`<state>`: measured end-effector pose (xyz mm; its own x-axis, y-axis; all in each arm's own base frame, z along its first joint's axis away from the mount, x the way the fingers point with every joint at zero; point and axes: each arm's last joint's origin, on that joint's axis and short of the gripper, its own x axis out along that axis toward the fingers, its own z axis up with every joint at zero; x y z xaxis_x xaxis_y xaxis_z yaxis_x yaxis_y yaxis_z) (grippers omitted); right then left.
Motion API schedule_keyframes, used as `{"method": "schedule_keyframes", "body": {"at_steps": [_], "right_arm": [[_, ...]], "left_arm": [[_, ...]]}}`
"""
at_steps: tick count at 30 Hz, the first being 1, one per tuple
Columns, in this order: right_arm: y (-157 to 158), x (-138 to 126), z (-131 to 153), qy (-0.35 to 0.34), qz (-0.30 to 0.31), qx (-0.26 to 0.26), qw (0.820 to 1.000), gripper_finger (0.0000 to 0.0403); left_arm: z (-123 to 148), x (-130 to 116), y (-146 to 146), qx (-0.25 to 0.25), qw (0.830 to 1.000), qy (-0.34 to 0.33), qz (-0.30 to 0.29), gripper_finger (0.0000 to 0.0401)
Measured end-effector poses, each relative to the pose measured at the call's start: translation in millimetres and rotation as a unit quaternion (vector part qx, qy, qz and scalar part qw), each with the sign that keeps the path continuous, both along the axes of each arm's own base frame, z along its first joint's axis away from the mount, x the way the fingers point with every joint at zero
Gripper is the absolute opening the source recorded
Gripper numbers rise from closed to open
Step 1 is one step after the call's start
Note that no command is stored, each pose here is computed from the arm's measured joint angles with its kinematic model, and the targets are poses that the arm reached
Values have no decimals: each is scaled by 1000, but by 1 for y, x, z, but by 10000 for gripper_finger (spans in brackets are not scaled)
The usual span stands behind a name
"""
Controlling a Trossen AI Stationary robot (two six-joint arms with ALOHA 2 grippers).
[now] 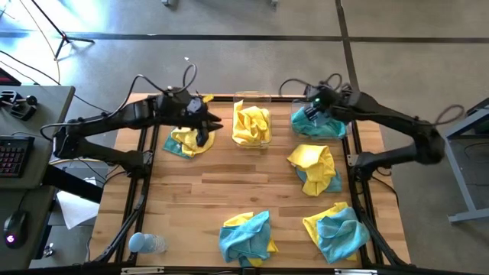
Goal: Sort microfiber towel by color & place in baskets
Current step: Put the blue towel into the right transparent bin
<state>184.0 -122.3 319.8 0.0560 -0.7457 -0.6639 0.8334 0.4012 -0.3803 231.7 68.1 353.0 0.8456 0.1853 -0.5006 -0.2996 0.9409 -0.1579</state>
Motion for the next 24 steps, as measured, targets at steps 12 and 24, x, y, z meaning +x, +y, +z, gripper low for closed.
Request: {"method": "schedule_keyframes", "body": {"at_steps": [12, 24], "right_arm": [[-20, -45, -92, -7, -22, 122, 992, 5], [-37, -63, -110, -124, -44, 197, 972, 80]], "left_arm": [[10, 2, 11, -7, 997, -60, 52, 113], [10, 2, 12, -21, 993, -69, 95, 113]]}}
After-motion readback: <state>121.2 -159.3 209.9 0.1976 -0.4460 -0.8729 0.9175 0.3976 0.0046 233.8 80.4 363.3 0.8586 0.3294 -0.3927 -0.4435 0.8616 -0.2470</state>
